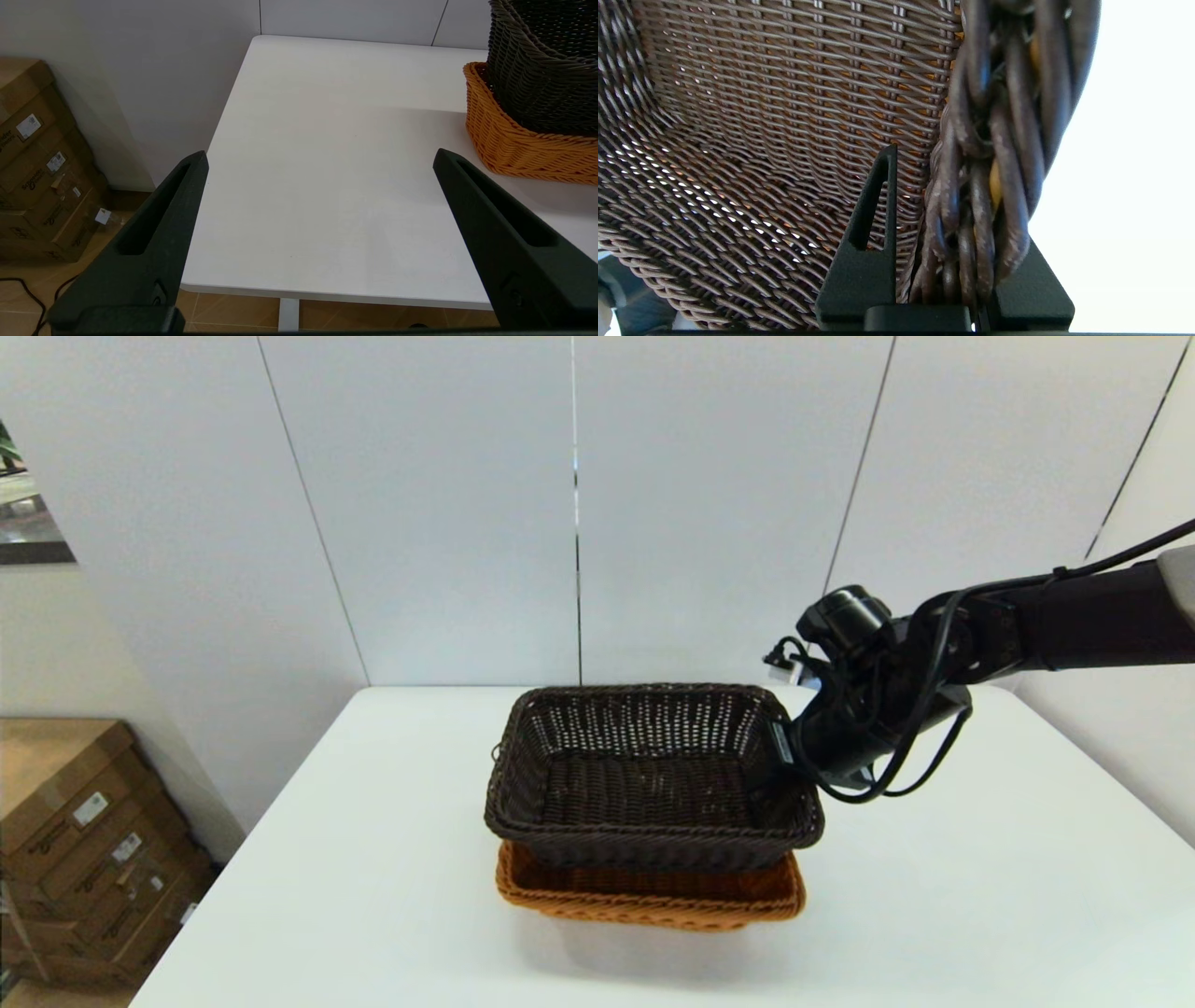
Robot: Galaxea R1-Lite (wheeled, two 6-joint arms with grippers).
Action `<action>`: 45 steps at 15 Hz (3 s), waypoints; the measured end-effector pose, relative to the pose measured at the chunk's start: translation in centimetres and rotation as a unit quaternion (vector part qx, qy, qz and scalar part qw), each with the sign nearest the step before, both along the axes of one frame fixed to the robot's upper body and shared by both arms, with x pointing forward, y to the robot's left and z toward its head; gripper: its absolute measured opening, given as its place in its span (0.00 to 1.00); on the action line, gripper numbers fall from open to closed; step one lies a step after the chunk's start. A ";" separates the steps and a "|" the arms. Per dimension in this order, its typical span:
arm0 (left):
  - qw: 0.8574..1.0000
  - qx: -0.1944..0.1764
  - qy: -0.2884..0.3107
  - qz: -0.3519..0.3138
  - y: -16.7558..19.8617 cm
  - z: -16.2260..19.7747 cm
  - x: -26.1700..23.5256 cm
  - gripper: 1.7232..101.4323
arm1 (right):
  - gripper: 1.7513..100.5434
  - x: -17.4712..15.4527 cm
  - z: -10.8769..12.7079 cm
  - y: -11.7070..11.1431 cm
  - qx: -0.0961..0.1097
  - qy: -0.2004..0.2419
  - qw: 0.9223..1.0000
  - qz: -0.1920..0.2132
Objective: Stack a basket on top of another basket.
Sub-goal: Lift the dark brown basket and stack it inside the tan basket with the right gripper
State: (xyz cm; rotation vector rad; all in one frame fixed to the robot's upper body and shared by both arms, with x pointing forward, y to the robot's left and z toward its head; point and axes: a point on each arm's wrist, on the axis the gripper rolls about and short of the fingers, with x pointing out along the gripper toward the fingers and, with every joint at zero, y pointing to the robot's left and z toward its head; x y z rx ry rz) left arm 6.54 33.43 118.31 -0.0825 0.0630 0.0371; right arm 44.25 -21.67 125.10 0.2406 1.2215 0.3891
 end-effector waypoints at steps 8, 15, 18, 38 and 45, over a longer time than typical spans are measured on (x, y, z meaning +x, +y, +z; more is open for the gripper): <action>1.000 0.000 0.000 0.000 0.0 0.0 0.0 0.96 | 0.23 -0.1 -1.3 -0.1 -0.015 0.013 1.000 0.019; 1.000 0.000 0.000 0.000 0.0 0.0 0.0 0.96 | 0.23 0.1 -2.1 -0.4 -0.021 0.024 0.999 0.016; 1.000 0.000 0.000 0.000 0.0 0.0 0.0 0.96 | 0.23 0.2 -2.5 -0.5 -0.023 0.028 0.999 0.015; 1.000 0.000 0.000 0.000 0.0 0.0 0.0 0.96 | 0.72 0.5 -2.6 -0.9 -0.023 0.030 0.999 0.005; 1.000 0.000 0.000 -0.001 0.0 0.0 0.0 0.96 | 0.84 0.1 -1.8 -1.2 -0.023 0.021 1.000 0.003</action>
